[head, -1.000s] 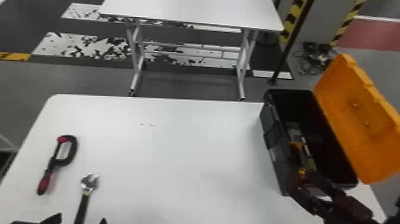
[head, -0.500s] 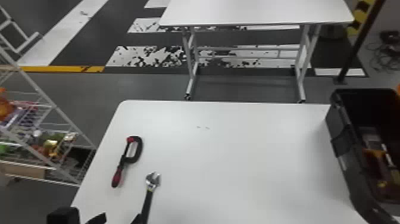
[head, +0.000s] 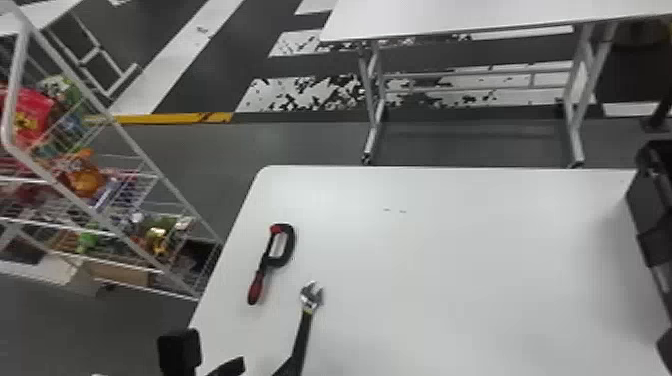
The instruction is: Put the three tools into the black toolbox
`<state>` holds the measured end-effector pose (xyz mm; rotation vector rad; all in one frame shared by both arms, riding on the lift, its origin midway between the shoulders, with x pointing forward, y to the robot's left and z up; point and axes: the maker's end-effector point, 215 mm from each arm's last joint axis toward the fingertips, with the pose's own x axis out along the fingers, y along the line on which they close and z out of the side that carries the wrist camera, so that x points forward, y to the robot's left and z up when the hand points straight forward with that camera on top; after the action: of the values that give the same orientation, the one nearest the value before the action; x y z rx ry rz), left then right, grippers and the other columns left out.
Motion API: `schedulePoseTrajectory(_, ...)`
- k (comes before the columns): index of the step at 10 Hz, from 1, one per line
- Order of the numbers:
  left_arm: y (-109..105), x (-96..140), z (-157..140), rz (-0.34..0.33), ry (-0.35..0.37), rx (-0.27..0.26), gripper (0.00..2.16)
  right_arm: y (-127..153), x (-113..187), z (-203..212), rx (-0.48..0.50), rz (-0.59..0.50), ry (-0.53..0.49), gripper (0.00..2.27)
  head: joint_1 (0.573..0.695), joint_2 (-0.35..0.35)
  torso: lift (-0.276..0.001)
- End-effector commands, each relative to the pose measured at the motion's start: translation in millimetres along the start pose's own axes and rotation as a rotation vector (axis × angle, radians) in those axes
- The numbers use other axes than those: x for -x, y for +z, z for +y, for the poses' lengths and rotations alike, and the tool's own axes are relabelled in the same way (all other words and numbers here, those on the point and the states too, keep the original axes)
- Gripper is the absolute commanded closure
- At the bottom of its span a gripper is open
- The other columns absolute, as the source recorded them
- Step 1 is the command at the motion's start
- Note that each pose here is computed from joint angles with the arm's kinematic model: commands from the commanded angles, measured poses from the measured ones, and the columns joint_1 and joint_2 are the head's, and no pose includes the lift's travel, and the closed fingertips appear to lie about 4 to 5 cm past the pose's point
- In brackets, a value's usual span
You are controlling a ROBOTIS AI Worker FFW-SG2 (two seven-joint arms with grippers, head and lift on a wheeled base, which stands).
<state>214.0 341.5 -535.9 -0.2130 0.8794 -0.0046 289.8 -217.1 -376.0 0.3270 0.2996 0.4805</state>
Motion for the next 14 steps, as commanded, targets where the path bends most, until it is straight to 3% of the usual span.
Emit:
schedulePoseTrajectory(1,-13,-3,-3,0.068,-0.016,0.025,0.09,1,1,-1,0.003,-0.001,-0.003,0.08,0.695,0.3,-0.051)
schedulePoseTrajectory(2,-23,-8,-6,0.109,-0.028,0.036,0.09,0,1,-2,0.006,0.001,-0.005,0.08,0.695,0.29,-0.051)
schedulePoseTrajectory(6,-30,-9,-26,0.166,-0.049,0.013,0.12,2,0,-3,0.005,-0.003,-0.008,0.08,0.695,0.239,-0.051)
schedulePoseTrajectory(10,-45,28,-4,0.332,0.093,-0.023,0.14,3,1,-10,0.009,-0.005,-0.019,0.08,0.695,0.253,-0.051)
schedulePoseTrajectory(14,-56,34,10,0.407,0.154,-0.063,0.14,5,2,-14,0.015,-0.008,-0.025,0.08,0.695,0.317,-0.051)
